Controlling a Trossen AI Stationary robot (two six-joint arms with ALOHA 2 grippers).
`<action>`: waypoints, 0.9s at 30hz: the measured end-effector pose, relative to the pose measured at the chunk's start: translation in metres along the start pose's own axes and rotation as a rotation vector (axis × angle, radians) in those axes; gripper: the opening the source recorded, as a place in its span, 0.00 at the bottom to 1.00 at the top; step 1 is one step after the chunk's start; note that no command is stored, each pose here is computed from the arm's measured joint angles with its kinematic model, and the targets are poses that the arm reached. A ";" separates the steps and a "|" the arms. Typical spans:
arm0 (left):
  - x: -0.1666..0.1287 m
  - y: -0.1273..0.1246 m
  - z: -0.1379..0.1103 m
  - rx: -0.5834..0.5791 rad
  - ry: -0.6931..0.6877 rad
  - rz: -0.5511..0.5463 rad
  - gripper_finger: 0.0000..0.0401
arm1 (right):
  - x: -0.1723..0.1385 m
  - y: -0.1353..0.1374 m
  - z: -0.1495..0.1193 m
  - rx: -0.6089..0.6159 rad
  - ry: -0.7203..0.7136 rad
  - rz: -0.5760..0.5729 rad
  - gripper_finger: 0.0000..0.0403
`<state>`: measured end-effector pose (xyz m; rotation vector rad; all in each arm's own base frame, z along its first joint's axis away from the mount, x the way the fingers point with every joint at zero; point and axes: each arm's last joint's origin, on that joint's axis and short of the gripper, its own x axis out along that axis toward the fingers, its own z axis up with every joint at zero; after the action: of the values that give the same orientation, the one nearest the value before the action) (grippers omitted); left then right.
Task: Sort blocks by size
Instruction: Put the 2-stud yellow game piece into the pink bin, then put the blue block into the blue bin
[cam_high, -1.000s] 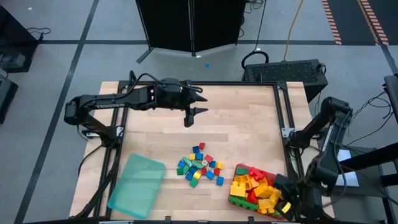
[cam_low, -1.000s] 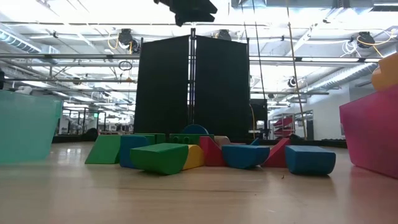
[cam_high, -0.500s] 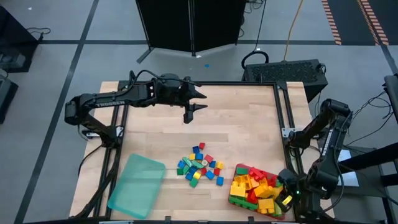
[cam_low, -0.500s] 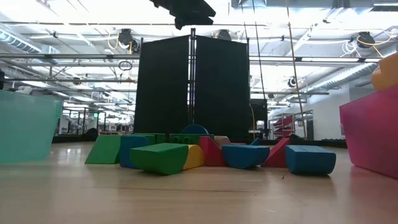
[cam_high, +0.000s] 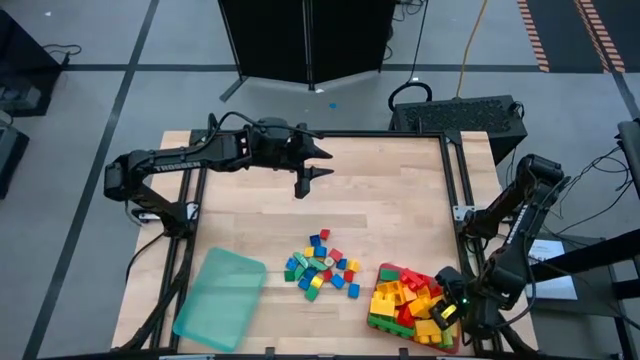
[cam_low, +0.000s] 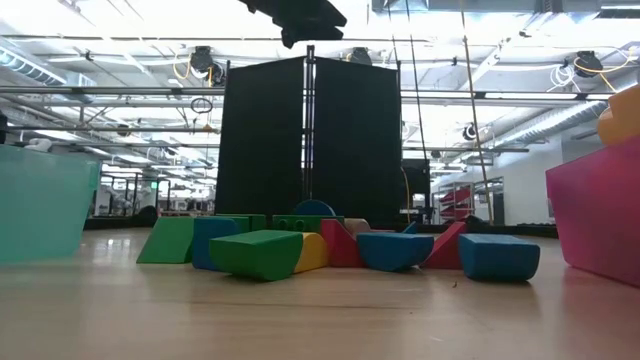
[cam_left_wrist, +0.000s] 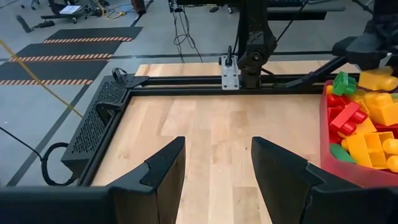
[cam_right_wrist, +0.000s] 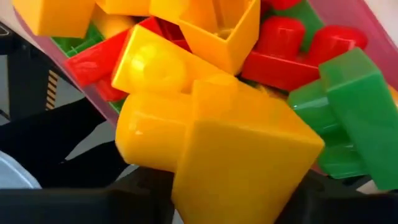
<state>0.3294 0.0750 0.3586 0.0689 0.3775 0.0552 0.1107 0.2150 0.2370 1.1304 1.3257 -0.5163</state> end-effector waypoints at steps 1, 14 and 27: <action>0.000 0.000 0.000 0.000 0.001 0.000 0.47 | 0.000 0.000 0.000 0.001 0.001 -0.001 0.48; 0.000 0.001 -0.002 0.021 0.022 0.000 0.47 | 0.000 0.003 -0.003 -0.015 0.029 0.032 0.61; -0.002 0.009 -0.007 -0.006 0.043 -0.058 0.47 | -0.049 -0.003 0.010 -0.033 -0.065 0.045 0.62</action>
<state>0.3245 0.0847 0.3541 0.0513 0.4220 0.0004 0.1015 0.1911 0.2797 1.1050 1.2454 -0.4922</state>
